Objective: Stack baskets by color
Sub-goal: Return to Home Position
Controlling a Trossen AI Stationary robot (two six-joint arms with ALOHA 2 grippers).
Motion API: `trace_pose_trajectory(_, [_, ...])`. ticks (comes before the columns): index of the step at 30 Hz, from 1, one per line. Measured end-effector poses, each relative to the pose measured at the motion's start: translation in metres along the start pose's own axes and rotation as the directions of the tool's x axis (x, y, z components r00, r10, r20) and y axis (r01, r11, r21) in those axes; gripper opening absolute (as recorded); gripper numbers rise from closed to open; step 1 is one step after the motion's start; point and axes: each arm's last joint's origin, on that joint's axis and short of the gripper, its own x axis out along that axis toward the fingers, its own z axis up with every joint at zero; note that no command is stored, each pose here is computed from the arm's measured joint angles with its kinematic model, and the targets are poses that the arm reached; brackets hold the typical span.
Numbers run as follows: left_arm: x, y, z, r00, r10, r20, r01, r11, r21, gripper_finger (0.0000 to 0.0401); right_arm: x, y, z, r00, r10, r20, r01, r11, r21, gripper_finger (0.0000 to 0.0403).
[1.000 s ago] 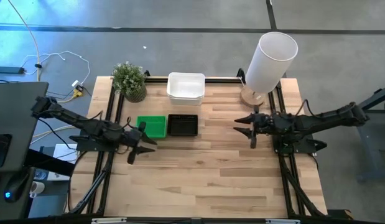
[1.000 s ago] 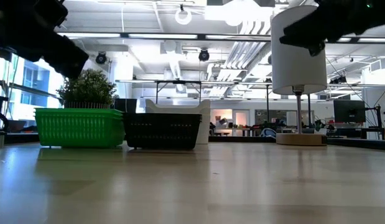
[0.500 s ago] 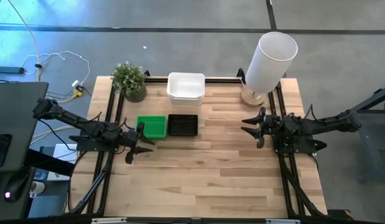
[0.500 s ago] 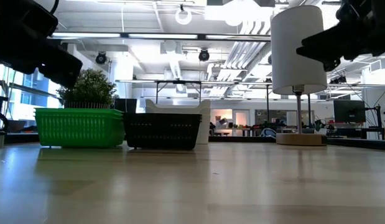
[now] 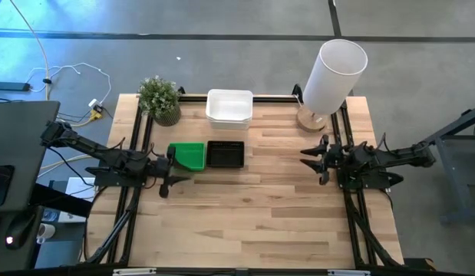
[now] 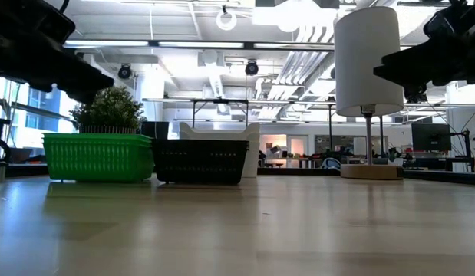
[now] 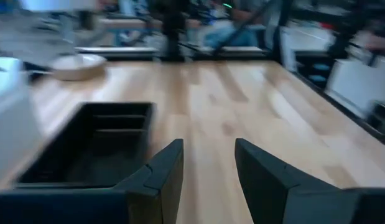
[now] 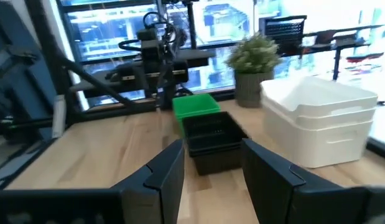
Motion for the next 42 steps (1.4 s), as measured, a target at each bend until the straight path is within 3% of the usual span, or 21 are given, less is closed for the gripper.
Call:
trace_pose_trajectory(3, [-0.0001,0.0024,0.0015,0.996,0.085,0.018,-0.084,0.996,-0.016,0.0133,-0.0001,-0.0019,0.0008,0.998,-0.064,0.013,0.065,0.998,-0.009,0.0147])
trace_pose_trajectory(6, [-0.0001,0.0030,0.0013,0.994,0.104,0.016,-0.103,0.994,-0.043,0.0133,-0.0002,-0.0034,0.0011,0.993,-0.117,0.019,0.117,0.993,-0.009,0.0147])
trace_pose_trajectory(42, [-0.0001,0.0029,0.0005,0.995,0.100,0.008,-0.100,0.994,-0.044,0.0133,-0.0001,-0.0028,0.0007,0.995,-0.099,0.015,0.099,0.995,-0.002,0.0147])
